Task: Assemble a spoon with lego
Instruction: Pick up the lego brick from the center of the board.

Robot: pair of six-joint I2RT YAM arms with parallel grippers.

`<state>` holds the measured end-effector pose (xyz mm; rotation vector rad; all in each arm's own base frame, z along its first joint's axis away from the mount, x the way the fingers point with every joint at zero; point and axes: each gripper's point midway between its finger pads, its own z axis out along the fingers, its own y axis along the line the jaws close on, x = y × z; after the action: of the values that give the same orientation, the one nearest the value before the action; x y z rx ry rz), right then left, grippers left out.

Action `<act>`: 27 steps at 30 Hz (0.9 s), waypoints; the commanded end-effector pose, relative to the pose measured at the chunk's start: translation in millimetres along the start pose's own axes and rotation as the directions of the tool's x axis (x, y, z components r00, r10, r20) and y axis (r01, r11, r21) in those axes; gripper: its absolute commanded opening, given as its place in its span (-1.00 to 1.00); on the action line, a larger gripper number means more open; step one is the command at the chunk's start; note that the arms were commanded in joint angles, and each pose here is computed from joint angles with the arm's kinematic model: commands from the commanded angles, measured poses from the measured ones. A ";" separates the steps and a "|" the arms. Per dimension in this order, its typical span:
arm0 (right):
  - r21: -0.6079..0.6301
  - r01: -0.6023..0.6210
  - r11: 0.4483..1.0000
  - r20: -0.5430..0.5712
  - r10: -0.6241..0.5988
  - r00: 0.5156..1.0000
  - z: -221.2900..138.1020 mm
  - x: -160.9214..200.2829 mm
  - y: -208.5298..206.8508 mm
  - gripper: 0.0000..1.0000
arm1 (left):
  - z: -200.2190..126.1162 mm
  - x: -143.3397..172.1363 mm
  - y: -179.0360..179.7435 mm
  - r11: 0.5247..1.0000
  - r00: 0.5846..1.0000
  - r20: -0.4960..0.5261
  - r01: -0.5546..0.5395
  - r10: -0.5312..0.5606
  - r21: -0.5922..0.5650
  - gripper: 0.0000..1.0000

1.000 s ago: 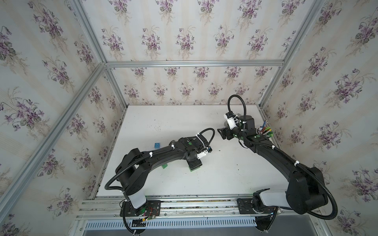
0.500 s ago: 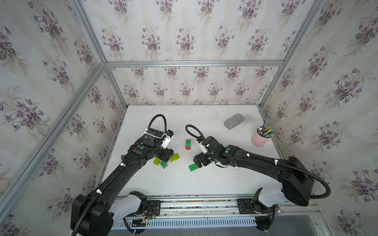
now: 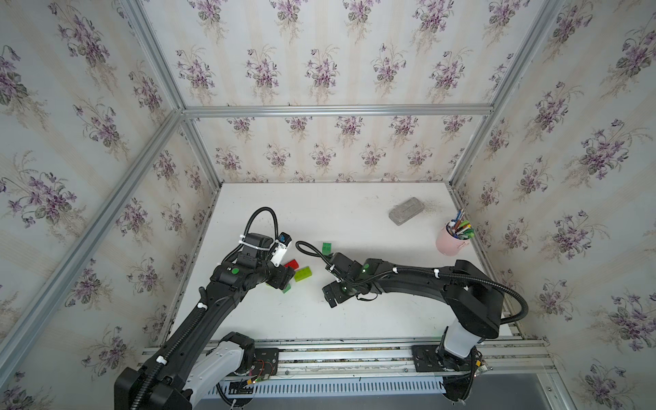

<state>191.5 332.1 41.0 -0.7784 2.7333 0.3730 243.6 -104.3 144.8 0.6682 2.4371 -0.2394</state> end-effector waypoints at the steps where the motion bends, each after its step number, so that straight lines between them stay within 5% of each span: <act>1: 0.057 -0.025 0.998 -0.010 0.026 1.000 3.7 -0.2 -8.3 0.94 | -0.3 2.2 -2.1 1.000 1.000 -0.002 0.010 -0.010 0.010 0.56; 21: 0.121 -0.007 0.993 -0.047 0.013 0.999 21.9 -2.4 -14.0 0.57 | 2.5 3.1 -4.3 1.000 1.000 -0.005 0.015 -0.015 0.025 0.56; 27: 0.144 -0.015 0.989 -0.036 0.020 0.999 18.9 -7.0 -16.5 0.21 | 1.3 1.7 -11.8 0.998 1.000 0.013 0.008 -0.009 0.067 0.56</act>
<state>207.4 332.8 21.5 -0.7576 2.7632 0.2110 240.1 -106.0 140.8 0.6459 2.4538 -0.2708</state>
